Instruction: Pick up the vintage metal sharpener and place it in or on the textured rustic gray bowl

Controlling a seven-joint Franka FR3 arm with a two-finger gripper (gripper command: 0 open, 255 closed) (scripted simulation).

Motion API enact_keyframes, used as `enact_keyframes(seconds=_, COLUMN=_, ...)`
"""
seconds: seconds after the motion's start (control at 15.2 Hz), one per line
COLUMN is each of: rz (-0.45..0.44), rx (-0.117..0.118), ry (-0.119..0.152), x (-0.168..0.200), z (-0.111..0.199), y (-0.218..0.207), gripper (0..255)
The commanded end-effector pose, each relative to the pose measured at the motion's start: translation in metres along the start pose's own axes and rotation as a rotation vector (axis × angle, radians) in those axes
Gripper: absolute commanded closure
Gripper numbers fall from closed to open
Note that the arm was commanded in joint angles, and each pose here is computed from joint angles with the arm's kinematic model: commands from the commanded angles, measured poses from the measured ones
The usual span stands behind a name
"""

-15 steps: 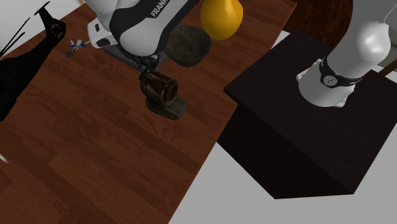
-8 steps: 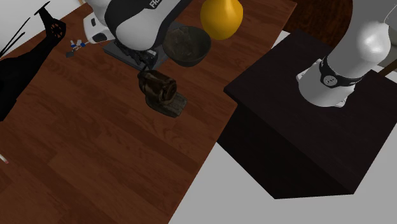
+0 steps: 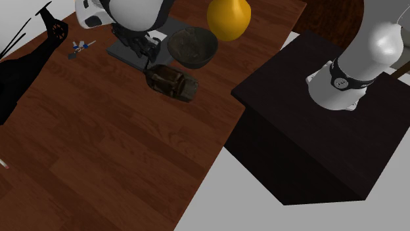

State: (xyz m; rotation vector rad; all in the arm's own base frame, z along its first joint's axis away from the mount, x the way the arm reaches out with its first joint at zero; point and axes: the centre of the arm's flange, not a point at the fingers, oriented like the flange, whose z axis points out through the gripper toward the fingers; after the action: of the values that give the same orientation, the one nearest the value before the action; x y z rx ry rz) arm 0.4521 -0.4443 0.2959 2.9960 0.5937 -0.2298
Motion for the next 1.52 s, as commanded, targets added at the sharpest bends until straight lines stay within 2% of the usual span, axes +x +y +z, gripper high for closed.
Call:
enact_keyframes(seconds=0.0, rz=0.0, rx=0.0, ry=0.0, x=-0.003, z=-0.01, y=0.002, gripper=255)
enact_keyframes(seconds=1.32, rz=0.0, rx=0.0, ry=0.0, x=-0.02, z=-0.112, y=0.007, gripper=255)
enact_keyframes(seconds=1.45, rz=0.0, rx=0.0, ry=0.0, x=-0.046, z=-0.112, y=0.008, gripper=255)
